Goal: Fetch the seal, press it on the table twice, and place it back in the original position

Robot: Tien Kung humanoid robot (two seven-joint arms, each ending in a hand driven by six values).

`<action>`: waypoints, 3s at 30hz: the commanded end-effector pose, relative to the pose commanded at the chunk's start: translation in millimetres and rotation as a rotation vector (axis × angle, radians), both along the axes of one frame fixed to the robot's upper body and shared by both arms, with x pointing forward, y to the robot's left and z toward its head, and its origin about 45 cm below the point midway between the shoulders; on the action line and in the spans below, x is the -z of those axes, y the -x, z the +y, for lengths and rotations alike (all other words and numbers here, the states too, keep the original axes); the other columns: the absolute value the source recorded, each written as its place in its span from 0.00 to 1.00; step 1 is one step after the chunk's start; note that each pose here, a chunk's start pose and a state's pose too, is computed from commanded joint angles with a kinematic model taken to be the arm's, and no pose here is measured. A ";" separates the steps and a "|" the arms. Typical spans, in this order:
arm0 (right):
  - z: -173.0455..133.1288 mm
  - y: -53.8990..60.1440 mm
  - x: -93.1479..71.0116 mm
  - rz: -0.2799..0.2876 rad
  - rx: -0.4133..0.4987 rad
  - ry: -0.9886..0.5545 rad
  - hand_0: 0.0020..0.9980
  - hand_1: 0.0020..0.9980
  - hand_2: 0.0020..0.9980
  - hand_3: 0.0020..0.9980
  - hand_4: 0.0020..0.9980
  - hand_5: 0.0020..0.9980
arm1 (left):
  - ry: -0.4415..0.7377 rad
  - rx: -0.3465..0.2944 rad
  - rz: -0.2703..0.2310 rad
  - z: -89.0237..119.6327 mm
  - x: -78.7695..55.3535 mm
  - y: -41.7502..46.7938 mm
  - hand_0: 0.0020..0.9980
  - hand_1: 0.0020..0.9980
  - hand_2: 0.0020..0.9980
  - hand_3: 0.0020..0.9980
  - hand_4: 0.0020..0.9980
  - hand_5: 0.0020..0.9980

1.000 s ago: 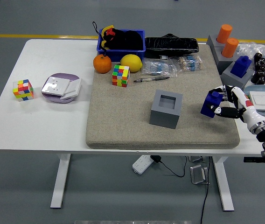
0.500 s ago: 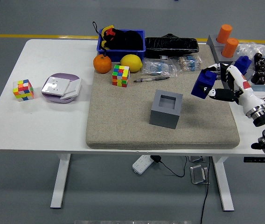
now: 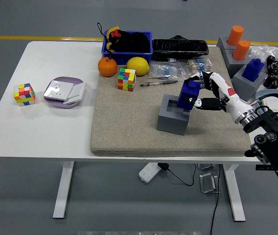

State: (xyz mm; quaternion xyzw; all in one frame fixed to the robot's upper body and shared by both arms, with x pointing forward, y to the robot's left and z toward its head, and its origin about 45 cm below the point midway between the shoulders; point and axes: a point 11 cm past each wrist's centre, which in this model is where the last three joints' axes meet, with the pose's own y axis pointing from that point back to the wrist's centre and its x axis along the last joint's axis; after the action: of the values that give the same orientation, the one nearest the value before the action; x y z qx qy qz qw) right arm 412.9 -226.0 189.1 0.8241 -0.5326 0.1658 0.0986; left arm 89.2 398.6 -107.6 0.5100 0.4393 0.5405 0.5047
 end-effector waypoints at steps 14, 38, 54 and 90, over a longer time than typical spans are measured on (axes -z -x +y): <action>10.2 -1.8 7.2 0.017 -0.017 0.010 0.45 0.35 0.36 0.37 0.63 0.00 | 0.000 0.004 -0.002 -0.3 -0.3 -1.8 0.82 0.82 0.79 0.84 0.80 0.40; 25.1 -1.5 12.2 0.026 -0.049 0.017 0.45 0.35 0.36 0.37 0.63 0.00 | 0.001 0.006 -0.002 -0.9 -0.2 -2.3 0.82 0.82 0.79 0.84 0.80 0.40; 25.8 -1.4 18.2 0.038 -0.049 0.023 0.49 0.41 0.43 0.47 0.63 0.00 | 0.002 0.007 -0.001 -1.9 0.2 -1.7 0.82 0.82 0.79 0.84 0.80 0.40; 8.0 -2.8 11.8 0.032 -0.034 0.019 0.92 0.91 0.90 0.92 1.00 0.16 | 0.004 0.004 0.000 -2.2 0.5 -1.0 0.82 0.82 0.79 0.84 0.80 0.41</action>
State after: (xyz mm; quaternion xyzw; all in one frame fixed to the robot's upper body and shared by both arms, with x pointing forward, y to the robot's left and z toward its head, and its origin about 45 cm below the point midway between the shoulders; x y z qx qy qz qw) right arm 415.7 -218.1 177.3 0.8345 -0.5155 0.1593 0.1119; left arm 90.2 396.5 -108.1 0.5100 0.4393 0.5387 0.5067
